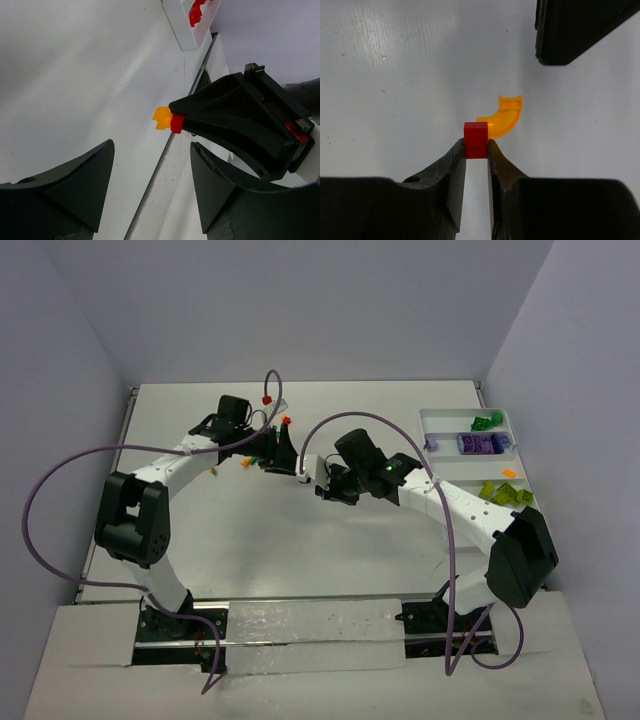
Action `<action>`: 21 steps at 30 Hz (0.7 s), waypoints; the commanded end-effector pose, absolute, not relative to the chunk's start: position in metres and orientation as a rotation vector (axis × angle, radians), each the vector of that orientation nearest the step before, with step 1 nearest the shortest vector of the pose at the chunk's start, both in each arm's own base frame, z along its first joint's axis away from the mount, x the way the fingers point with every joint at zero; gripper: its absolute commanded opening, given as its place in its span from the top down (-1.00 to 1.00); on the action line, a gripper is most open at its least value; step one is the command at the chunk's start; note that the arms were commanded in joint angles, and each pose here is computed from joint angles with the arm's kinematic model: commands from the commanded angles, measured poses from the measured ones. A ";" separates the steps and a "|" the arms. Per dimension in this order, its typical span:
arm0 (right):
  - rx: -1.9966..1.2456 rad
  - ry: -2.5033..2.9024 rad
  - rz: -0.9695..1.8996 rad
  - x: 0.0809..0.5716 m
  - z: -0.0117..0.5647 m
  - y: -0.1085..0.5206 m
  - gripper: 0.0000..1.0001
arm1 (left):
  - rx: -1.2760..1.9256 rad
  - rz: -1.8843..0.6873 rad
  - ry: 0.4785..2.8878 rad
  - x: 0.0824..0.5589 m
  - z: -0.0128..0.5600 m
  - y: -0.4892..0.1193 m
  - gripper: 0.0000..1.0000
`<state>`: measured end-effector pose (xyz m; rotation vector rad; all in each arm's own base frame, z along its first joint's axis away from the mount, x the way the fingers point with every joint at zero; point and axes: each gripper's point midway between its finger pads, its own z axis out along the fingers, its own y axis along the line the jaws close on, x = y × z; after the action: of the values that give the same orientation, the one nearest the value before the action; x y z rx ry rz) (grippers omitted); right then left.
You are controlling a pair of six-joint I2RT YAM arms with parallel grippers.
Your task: Sort the legos into containers by color
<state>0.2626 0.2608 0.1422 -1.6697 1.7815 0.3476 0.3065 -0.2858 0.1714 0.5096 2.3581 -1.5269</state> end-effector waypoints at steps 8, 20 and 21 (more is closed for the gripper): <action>-1.617 1.732 0.354 0.268 0.170 0.268 1.00 | 0.613 -1.514 2.331 0.308 0.177 -0.320 -0.32; -1.612 1.730 0.350 0.270 0.174 0.269 1.00 | 0.661 -1.511 2.378 0.299 0.165 -0.332 -0.08; -1.610 1.730 0.346 0.270 0.174 0.269 1.00 | 0.664 -1.521 2.379 0.299 0.166 -0.333 -0.02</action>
<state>0.2640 0.2628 0.1472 -1.6522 1.7834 0.3534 0.2954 -0.3261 0.1570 0.6265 2.4070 -1.5135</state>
